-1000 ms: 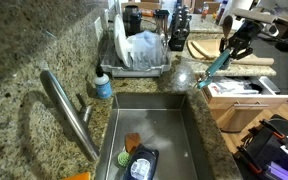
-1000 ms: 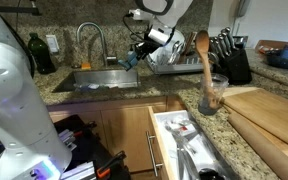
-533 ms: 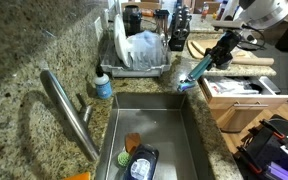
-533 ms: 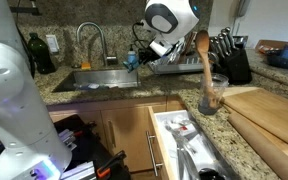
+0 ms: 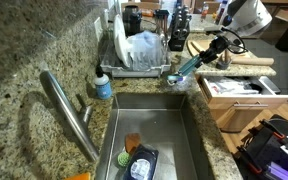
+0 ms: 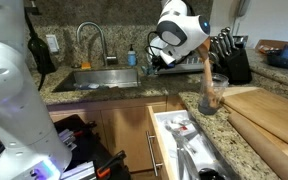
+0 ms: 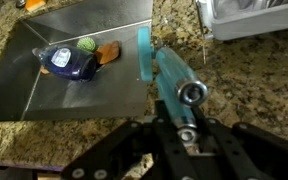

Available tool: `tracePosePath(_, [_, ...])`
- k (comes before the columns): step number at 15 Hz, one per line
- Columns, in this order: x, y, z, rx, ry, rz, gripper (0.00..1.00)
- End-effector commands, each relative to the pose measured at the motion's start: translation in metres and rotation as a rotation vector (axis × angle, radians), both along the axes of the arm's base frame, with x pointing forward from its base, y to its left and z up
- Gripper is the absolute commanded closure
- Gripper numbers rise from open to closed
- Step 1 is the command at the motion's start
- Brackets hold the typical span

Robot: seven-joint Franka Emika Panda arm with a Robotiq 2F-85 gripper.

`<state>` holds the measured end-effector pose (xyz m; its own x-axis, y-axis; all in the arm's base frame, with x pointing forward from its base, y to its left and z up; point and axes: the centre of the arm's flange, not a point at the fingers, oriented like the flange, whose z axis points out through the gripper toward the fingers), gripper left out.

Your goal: Put the can opener in the drawer then put it back on the counter top

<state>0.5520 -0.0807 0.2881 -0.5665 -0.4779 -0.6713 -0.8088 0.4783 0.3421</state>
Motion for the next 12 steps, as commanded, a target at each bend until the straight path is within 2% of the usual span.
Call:
tracePosePath(1, [0.000, 0.002, -0.001, 0.001, 0.002, 0.004, 0.96])
tracePosePath(3, [0.003, -0.003, -0.017, 0.047, 0.095, -0.032, 0.96])
tracePosePath(6, [0.001, -0.026, -0.040, 0.021, 0.174, -0.136, 0.96])
tracePosePath(9, [0.000, -0.059, -0.060, -0.072, 0.184, -0.248, 0.96])
tracePosePath(12, [-0.004, -0.074, -0.075, -0.166, 0.172, -0.273, 0.96])
